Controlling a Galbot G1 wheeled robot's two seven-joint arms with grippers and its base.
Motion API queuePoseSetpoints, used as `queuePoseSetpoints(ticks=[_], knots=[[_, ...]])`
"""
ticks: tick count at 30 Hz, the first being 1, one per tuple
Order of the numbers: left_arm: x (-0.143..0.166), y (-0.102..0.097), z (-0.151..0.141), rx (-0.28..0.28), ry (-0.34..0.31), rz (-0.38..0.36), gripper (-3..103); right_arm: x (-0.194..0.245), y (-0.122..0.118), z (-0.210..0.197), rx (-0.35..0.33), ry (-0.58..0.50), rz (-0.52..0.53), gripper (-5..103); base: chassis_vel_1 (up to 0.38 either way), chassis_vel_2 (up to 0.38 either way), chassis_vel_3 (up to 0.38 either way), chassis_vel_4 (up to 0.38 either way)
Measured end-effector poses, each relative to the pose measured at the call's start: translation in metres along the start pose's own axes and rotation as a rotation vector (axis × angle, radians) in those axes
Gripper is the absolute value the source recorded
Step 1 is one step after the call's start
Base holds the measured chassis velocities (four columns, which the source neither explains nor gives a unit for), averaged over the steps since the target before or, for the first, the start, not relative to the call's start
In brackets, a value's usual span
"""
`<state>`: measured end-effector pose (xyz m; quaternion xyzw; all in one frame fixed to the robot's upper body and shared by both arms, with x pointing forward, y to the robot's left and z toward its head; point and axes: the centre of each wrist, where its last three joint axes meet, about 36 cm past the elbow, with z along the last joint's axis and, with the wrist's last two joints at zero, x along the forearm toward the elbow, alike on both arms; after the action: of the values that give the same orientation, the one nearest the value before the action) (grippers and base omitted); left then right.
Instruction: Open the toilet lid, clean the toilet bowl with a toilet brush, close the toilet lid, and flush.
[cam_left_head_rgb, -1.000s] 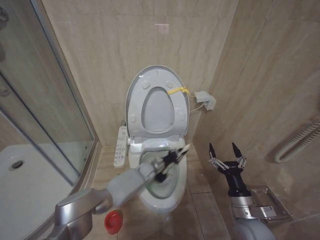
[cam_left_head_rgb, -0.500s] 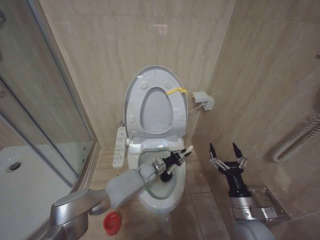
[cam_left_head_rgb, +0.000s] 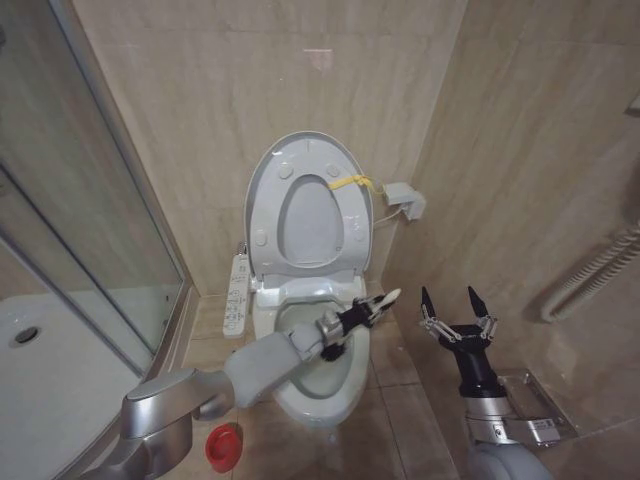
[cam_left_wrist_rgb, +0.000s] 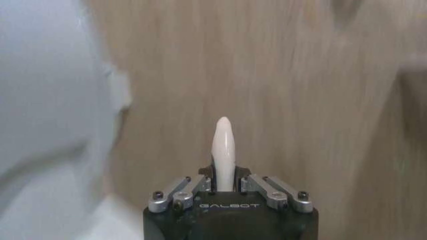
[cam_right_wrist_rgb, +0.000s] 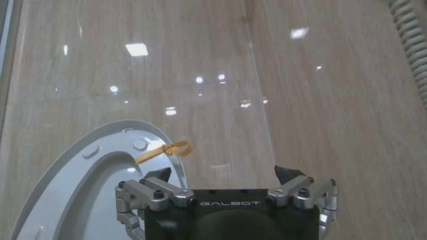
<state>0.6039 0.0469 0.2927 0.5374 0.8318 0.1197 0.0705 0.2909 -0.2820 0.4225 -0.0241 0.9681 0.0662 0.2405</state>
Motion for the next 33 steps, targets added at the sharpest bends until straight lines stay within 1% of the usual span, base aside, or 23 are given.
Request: queuePoseSetpoints(ticks=[1,2,4,5,7,8,10,11,12,13,15,17,19,21,23,24,25,26,27,29,30,32,33], knots=[[0.017,0.007,0.016,-0.014,0.04,-0.008,19,0.0,0.0,-0.001,0.002,0.0,-0.002,100,0.0,0.0,0.0,0.0],[0.023,0.009,0.022,-0.018,0.052,-0.015,19,0.001,-0.002,-0.002,0.007,0.001,-0.003,100,0.0,0.0,0.0,0.0],[0.012,0.003,0.011,-0.007,0.013,-0.017,19,-0.001,-0.004,-0.002,0.012,-0.003,-0.003,100,0.0,0.0,0.0,0.0],[0.012,0.003,0.011,-0.007,0.013,-0.017,19,-0.001,-0.004,-0.002,0.012,-0.003,-0.003,100,0.0,0.0,0.0,0.0],[-0.018,-0.011,-0.018,0.023,-0.071,-0.017,19,-0.003,-0.004,-0.002,0.011,-0.006,0.0,100,0.0,0.0,0.0,0.0],[-0.023,-0.014,-0.022,0.029,-0.086,-0.018,19,-0.002,-0.004,-0.002,0.011,-0.006,0.002,100,0.0,0.0,0.0,0.0],[-0.021,-0.014,-0.02,0.03,-0.081,-0.02,19,-0.002,-0.004,-0.002,0.01,-0.006,0.003,100,0.0,0.0,0.0,0.0],[-0.013,-0.013,-0.011,0.025,-0.056,-0.022,19,-0.002,-0.004,-0.001,0.009,-0.005,0.003,100,0.0,0.0,0.0,0.0],[0.009,-0.005,0.013,0.001,0.008,-0.025,19,-0.001,-0.003,-0.002,0.008,-0.003,0.003,100,0.0,0.0,0.0,0.0],[0.021,0.001,0.026,-0.016,0.043,-0.026,19,0.0,-0.003,-0.002,0.008,-0.003,0.002,100,0.0,0.0,0.0,0.0],[0.027,0.004,0.031,-0.027,0.054,-0.026,19,0.0,-0.003,-0.003,0.008,-0.002,-0.001,100,0.0,0.0,0.0,0.0],[0.023,0.004,0.028,-0.027,0.045,-0.028,19,0.0,-0.003,-0.003,0.008,-0.002,-0.003,100,0.0,0.0,0.0,0.0],[-0.006,-0.008,0.0,0.0,-0.027,-0.026,19,0.0,-0.003,-0.003,0.01,-0.003,-0.002,100,0.0,0.0,0.0,0.0],[-0.036,-0.025,-0.032,0.032,-0.109,-0.011,19,-0.001,-0.004,-0.002,0.01,-0.004,0.001,100,-0.007,0.007,-0.006,-0.026],[-0.036,-0.027,-0.031,0.034,-0.109,-0.009,19,-0.001,-0.004,-0.002,0.01,-0.004,0.002,100,-0.015,-0.026,-0.012,-0.052],[-0.03,-0.027,-0.024,0.032,-0.091,-0.01,19,0.0,-0.004,-0.002,0.01,-0.004,0.003,100,0.0,0.0,0.0,0.0],[-0.018,-0.023,-0.01,0.02,-0.056,-0.014,19,0.0,-0.003,-0.002,0.01,-0.003,0.003,100,0.0,0.0,0.0,0.0],[0.007,-0.011,0.017,-0.011,0.009,-0.023,19,0.001,-0.003,-0.003,0.01,-0.003,0.001,100,0.0,0.0,0.0,0.0],[0.007,-0.011,0.017,-0.011,0.009,-0.023,19,0.001,-0.003,-0.003,0.01,-0.003,0.001,100,0.0,0.0,0.0,0.0],[0.019,-0.005,0.03,-0.025,0.04,-0.033,19,0.001,-0.003,-0.003,0.01,-0.003,-0.001,100,0.006,0.009,0.016,0.053],[0.012,-0.008,0.024,-0.015,0.019,-0.04,19,0.001,-0.003,-0.003,0.011,-0.005,-0.002,100,0.061,0.026,0.03,0.045],[-0.01,-0.018,0.003,0.007,-0.04,-0.035,19,0.0,-0.004,-0.001,0.011,-0.005,-0.001,100,0.017,0.065,0.009,0.004],[-0.01,-0.018,0.003,0.007,-0.04,-0.035,19,0.0,-0.004,-0.001,0.011,-0.005,-0.001,100,0.017,0.065,-0.012,-0.036]])
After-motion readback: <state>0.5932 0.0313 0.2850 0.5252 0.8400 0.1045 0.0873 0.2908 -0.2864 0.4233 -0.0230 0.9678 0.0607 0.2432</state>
